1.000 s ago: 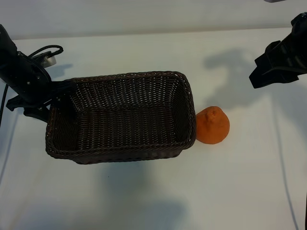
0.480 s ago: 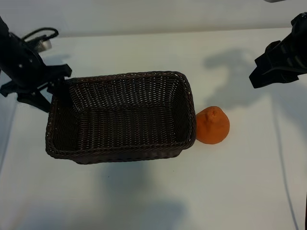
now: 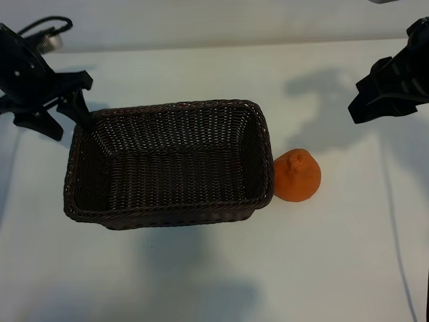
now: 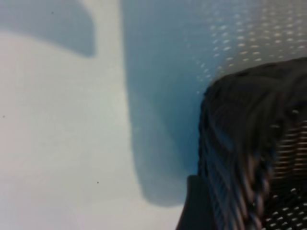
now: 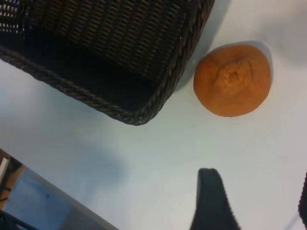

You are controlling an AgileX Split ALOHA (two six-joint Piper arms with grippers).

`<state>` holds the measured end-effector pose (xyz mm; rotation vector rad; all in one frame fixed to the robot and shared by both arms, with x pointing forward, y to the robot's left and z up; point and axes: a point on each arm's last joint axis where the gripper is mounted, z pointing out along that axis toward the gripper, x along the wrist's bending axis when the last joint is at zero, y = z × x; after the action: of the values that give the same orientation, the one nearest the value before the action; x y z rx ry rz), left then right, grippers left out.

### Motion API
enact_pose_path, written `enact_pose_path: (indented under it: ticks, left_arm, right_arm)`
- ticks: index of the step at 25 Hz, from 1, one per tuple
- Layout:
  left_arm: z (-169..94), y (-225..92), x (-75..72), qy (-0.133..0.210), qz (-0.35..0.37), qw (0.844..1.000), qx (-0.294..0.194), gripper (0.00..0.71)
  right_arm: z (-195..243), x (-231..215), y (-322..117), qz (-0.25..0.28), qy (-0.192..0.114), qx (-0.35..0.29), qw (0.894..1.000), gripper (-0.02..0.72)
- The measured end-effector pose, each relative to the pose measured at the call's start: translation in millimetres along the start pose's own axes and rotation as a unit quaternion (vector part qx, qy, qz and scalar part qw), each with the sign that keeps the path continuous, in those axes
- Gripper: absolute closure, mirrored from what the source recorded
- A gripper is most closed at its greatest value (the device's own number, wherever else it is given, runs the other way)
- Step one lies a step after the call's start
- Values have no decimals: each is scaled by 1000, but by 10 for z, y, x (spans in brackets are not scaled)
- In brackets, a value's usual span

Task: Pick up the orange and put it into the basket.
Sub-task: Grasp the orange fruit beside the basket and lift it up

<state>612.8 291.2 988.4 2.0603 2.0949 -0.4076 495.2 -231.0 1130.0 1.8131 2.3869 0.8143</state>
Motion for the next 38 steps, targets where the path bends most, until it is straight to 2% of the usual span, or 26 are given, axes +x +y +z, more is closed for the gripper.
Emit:
enact_pose_path:
  ticks: [10,13,18,24,32,38]
  left_arm:
    - [-531,-233,-184,3,21,997,-75,131]
    - [-611,-337,-215,4,24,996,-84,131]
    - [-617,-502,-229,1,22,997,-80,131]
    - [-686,-662,-316,-31,27,995,-92,131]
    - [-553,-711,-372,-86,33,993,-74,131]
    - [-549,-712,-381,-92,34,992,-74,131]
  right_arm:
    - [0,0,0,0,0,0,1000,270]
    - [0,0,0,0,0,0,1000,270]
    - [0,0,0,0,0,0,1000,270]
    - [0,0,0,0,0,0,1000,270]
    - [0,0,0,0,0,0,1000,270]
    - [0,0,0,0,0,0,1000,270]
